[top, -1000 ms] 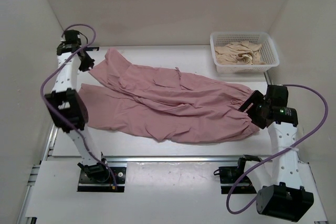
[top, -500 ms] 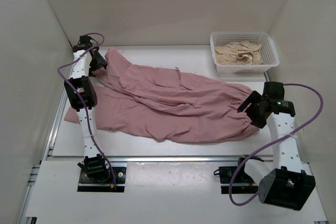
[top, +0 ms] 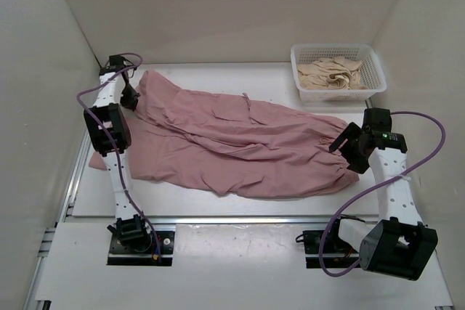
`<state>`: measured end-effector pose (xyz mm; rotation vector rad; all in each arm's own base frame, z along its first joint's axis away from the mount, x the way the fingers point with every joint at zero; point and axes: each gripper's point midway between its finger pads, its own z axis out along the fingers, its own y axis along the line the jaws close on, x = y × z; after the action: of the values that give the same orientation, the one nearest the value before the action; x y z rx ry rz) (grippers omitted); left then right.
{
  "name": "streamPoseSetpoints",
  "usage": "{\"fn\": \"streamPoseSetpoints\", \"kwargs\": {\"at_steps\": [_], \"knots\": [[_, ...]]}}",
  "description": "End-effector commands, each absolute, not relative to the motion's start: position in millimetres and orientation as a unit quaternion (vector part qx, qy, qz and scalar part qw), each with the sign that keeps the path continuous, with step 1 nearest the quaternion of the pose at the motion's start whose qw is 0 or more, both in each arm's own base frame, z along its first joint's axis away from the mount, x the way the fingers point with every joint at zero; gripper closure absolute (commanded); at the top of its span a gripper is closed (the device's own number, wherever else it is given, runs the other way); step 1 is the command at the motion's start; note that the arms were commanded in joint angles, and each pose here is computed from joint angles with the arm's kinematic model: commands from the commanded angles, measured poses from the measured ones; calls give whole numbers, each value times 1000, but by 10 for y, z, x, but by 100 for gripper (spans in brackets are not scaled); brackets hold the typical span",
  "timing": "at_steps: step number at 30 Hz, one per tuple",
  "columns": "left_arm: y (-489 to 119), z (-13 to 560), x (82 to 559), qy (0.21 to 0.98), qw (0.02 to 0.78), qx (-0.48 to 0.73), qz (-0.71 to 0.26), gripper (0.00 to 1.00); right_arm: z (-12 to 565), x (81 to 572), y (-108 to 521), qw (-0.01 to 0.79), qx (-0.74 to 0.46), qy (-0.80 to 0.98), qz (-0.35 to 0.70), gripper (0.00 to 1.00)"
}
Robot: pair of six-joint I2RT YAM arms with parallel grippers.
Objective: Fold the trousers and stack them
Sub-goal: Flatten the trousers out
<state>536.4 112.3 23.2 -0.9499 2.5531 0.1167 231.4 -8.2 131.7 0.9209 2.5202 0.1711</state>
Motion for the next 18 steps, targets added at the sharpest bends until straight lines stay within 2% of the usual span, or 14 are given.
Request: {"fn": "streamPoseSetpoints", "kwargs": {"at_steps": [1,2,6,7,9,10,11,16,18], "knots": [[1553,1028,5152,877,267,-387,97,90,1450,2441,-123,255,325,909,63,19],[1546,1190,5119,874,279,-387,95,90,1450,2441,-123,255,325,909,63,19],[1661,1241,5054,865,283,-402,97,90,1428,2442,-108,254,319,911,66,19],[1668,1208,5084,869,281,-398,83,81,1431,2444,-90,253,318,911,71,19],[1625,1140,5136,874,274,-395,68,53,1429,2441,-93,253,313,913,70,19],[1611,1142,5149,875,272,-394,64,31,1429,2441,-93,253,313,913,70,19],[1605,1240,5186,873,281,-393,58,0,1466,2463,-97,258,312,912,71,19],[1574,1588,5063,871,295,-389,57,0,1529,2370,-66,262,306,912,76,19],[1543,1570,4839,875,275,-391,69,0,1582,2339,-40,270,303,910,83,19]]}}
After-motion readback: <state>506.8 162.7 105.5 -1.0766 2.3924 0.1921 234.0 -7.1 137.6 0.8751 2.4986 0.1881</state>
